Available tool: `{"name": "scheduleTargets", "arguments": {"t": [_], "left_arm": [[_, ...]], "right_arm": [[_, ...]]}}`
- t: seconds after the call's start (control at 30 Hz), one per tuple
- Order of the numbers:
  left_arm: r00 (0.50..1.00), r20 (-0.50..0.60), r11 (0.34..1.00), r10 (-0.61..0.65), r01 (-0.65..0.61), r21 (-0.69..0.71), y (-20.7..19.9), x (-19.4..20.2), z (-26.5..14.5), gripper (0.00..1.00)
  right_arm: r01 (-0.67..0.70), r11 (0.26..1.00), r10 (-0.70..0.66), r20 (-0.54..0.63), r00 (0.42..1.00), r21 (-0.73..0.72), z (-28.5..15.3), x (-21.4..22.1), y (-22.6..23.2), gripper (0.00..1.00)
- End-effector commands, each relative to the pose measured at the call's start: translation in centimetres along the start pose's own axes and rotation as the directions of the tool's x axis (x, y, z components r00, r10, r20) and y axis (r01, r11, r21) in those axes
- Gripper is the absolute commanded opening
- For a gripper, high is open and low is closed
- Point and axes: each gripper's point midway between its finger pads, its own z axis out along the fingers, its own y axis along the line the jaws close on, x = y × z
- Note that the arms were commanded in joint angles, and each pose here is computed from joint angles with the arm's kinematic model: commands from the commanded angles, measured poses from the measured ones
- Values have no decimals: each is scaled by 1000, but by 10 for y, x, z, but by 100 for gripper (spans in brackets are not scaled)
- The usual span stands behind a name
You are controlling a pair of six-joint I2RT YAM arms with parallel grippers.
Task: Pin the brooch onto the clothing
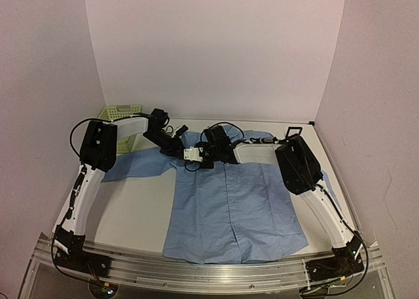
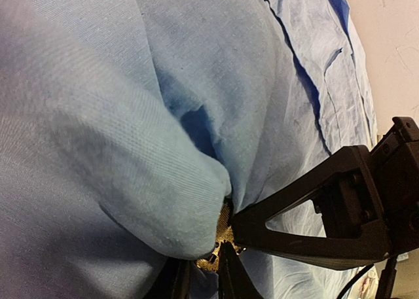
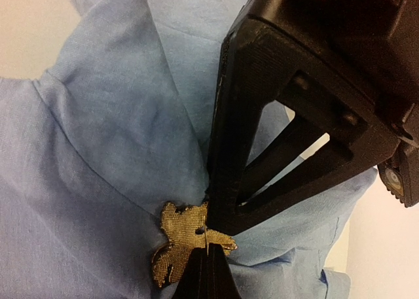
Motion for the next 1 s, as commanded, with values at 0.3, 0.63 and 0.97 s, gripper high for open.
{"name": "scheduleTargets", "arguments": {"t": [0.3,0.63,0.97], "left_arm": [[989,-146,994,28,-43,-100,27,42,25,10],[999,-18,998,33,-32,47,-5,0,2,14],[995,-50,970,-90,99,221,-34,7,-5,15]], "right_arm": [[-99,987,95,-35,995,-130,10,13,40,0],[-42,987,28,-87,996,-154,12,29,58,0],[66,988,-94,-209,973,-137,19,54,75,0]]}}
